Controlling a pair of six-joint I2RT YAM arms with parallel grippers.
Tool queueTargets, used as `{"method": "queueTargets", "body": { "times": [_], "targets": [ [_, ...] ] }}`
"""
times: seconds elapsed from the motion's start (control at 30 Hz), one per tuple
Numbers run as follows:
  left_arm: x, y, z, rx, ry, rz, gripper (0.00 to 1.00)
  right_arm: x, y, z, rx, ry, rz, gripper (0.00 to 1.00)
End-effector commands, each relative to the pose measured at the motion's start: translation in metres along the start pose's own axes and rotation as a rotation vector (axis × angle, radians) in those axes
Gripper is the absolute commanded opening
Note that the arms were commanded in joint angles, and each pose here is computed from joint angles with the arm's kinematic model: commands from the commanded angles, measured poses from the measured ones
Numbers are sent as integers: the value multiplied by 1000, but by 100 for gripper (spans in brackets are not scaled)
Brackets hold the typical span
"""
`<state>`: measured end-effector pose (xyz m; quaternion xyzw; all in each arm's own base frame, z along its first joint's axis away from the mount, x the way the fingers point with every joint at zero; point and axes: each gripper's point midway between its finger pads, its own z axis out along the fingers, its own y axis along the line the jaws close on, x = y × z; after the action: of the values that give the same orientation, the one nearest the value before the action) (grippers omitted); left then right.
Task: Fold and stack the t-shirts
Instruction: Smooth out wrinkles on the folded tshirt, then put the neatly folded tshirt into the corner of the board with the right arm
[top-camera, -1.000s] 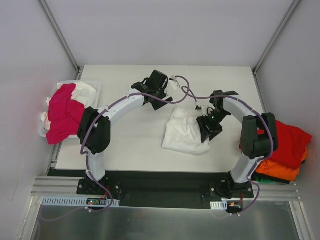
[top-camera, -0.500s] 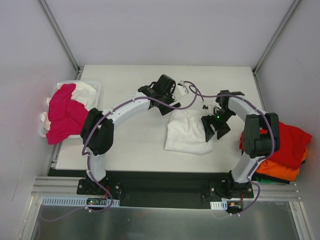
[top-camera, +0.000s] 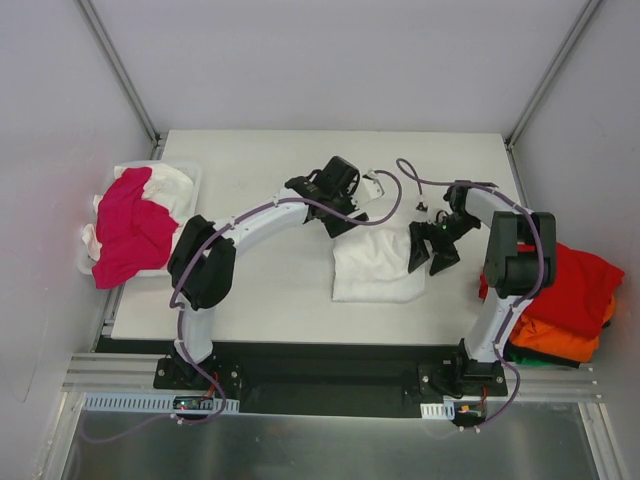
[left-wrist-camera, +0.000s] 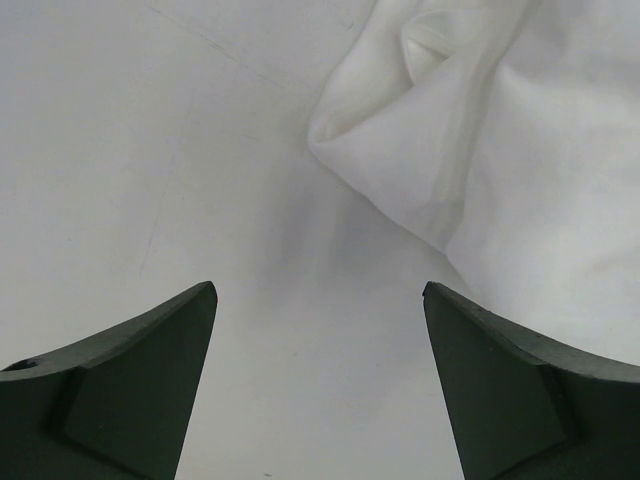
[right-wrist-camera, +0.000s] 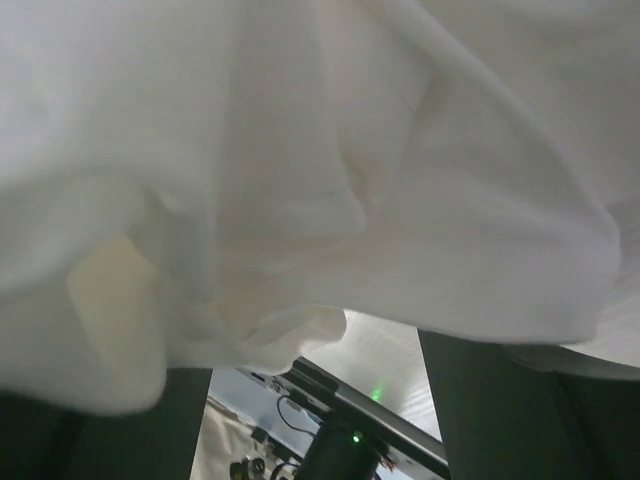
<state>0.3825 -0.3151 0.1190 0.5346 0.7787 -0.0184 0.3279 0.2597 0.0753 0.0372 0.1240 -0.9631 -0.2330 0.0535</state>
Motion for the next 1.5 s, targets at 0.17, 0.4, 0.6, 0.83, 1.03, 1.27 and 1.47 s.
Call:
{"method": "queueTargets", "body": {
  "times": [0.17,0.4,0.6,0.83,1.03,1.27,1.47],
  "targets": [
    [4,-9,2,26,12,-9,85,-38,25,-31,-255,-264,36,81],
    [8,-13,6,37,24,-17,85,-44,-4,-42,-248,-327,122,83],
    [10,-17,7,51,27,-23,85,-43,-29,-43,-159,-336,162,84],
    [12,-22,8,59,33,-14,85,-53,-34,-35,-204,-324,199,85],
    [11,-25,9,66,33,-18,85,-60,-31,-26,-284,-312,231,86],
    [11,-33,14,84,44,-9,86,-72,-28,-23,-351,-313,239,87],
    [10,-49,11,120,49,-7,86,-69,-18,-18,-407,-300,233,88]
  ]
}}
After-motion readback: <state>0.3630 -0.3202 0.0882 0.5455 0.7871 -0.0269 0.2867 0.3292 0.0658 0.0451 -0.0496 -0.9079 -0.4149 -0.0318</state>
